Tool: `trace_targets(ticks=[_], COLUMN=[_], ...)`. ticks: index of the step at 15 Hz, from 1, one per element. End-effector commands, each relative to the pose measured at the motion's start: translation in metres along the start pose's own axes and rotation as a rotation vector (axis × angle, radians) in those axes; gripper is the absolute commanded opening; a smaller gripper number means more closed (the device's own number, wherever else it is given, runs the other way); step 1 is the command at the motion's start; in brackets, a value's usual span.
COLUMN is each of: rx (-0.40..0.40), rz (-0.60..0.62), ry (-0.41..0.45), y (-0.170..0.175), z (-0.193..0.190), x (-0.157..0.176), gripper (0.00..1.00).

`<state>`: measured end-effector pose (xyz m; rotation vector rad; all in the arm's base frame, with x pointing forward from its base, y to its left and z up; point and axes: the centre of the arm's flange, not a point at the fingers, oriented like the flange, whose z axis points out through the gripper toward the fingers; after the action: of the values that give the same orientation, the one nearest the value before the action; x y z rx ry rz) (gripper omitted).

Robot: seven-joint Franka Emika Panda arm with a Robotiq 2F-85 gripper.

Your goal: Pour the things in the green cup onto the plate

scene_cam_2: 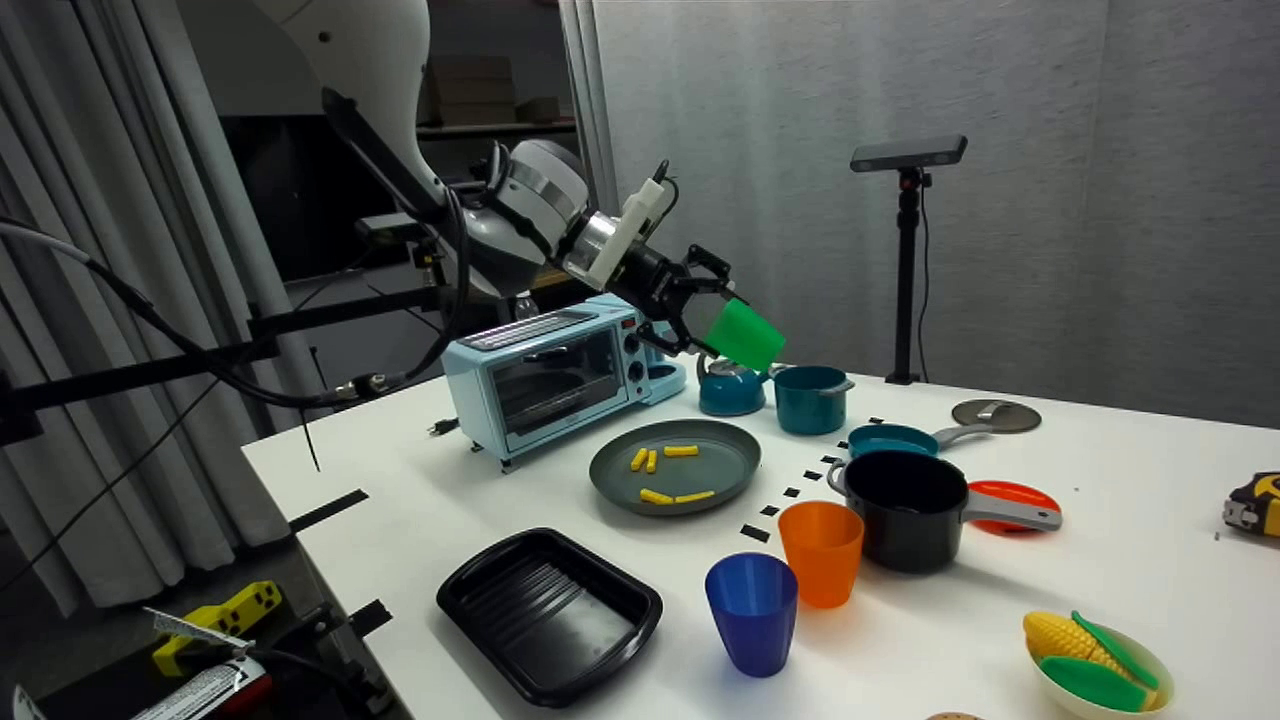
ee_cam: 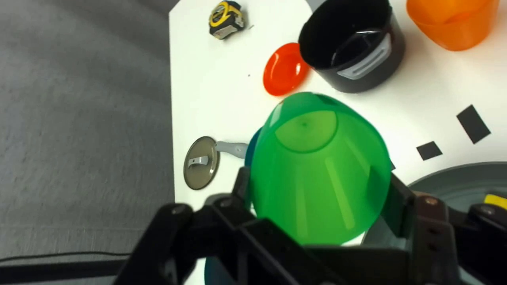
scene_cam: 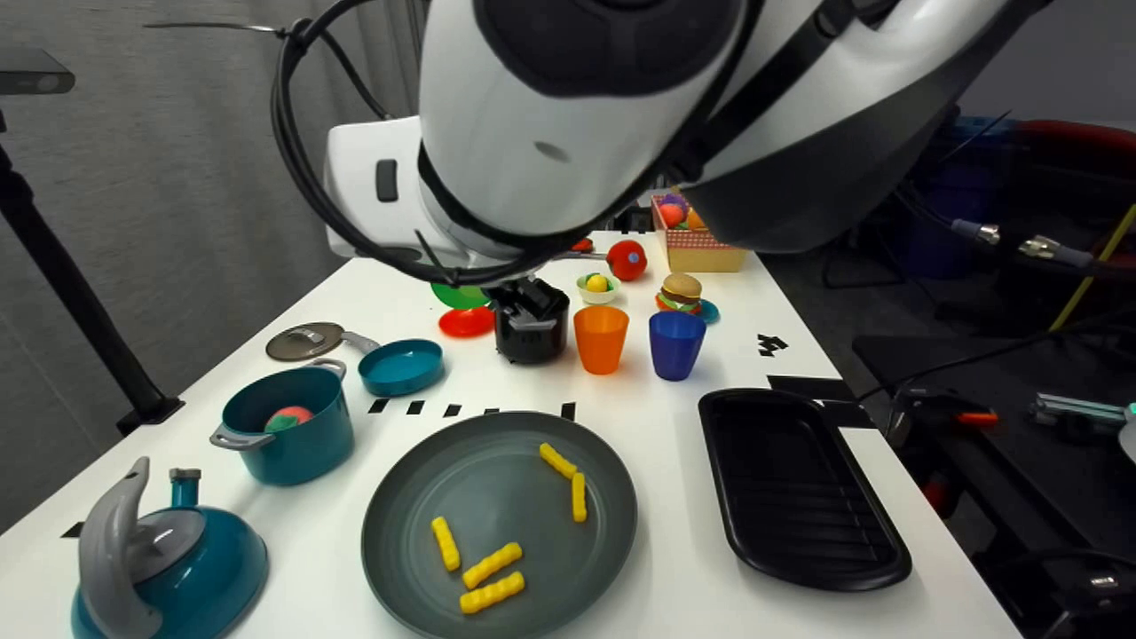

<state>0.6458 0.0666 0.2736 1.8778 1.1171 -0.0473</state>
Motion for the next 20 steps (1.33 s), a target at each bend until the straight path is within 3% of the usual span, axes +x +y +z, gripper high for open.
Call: trace_targets(ticks=[1, 8, 12, 16, 20], rx=[0.153, 0.443, 0.563, 0.632, 0.613], rz=[0.138, 0.426, 0.603, 0.79, 0.982], ry=[0.019, 0.004, 0.011, 0.069, 0.158], y=[0.016, 0.019, 0.022, 0.024, 0.021], z=[0.029, 0.082, 0.105, 0.125, 0.142], x=[-0.003, -0.012, -0.017, -0.02, -0.022], gripper=[0.51, 0.51, 0.51, 0.51, 0.51])
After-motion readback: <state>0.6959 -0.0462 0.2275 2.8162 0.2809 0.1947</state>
